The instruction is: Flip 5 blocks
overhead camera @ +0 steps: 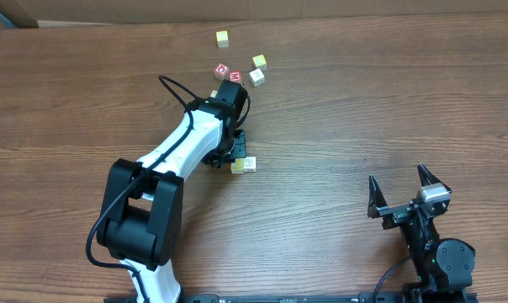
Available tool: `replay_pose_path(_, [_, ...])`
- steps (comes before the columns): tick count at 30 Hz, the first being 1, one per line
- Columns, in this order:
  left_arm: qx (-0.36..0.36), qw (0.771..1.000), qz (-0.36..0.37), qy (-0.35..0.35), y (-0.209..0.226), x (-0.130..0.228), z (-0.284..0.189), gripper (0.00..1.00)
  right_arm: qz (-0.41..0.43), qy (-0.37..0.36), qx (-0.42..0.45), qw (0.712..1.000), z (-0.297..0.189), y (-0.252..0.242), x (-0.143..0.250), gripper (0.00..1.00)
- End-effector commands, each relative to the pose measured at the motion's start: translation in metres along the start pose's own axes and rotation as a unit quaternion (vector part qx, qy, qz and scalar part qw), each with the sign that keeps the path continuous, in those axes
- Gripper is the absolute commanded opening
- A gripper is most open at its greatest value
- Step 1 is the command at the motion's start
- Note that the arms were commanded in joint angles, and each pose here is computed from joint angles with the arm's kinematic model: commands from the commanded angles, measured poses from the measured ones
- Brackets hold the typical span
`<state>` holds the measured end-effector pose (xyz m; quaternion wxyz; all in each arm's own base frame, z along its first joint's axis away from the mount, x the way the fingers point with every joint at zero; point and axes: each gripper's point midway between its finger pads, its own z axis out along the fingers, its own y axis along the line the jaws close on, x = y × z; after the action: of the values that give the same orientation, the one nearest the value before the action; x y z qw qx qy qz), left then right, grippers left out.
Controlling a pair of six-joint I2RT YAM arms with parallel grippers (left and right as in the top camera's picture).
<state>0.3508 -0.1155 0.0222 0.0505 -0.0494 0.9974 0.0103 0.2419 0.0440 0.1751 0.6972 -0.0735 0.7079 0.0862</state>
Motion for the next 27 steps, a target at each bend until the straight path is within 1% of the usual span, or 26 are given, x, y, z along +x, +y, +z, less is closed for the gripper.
replay_pose_path(1, [0.01, 1.0, 0.007, 0.017, -0.003, 0.005, 0.008, 0.04, -0.002, 0.0, 0.0, 1.0, 0.0, 0.0, 0.003, 1.0])
replay_pose_path(5, [0.007, 1.0, 0.007, 0.014, -0.002, 0.004, 0.008, 0.04, -0.002, 0.001, 0.0, 1.0, 0.0, 0.0, 0.003, 1.0])
replay_pose_path(10, [-0.02, 1.0, 0.002, 0.005, 0.011, 0.0, 0.007, 0.04, -0.002, 0.001, 0.0, 1.0, 0.0, 0.0, 0.003, 1.0])
replay_pose_path(14, [-0.016, 1.0, -0.01, -0.006, 0.017, -0.007, -0.001, 0.04, -0.002, 0.001, 0.0, 1.0, 0.0, 0.0, 0.003, 1.0])
replay_pose_path(21, [0.017, 0.996, -0.048, -0.068, 0.029, -0.035, -0.049, 0.04, -0.002, 0.0, 0.0, 1.0, 0.0, 0.0, 0.003, 1.0])
replay_pose_path(27, [0.031, 0.989, -0.079, -0.123, 0.053, -0.051, -0.09, 0.04, -0.002, 0.0, 0.0, 1.0, 0.0, 0.0, 0.003, 1.0])
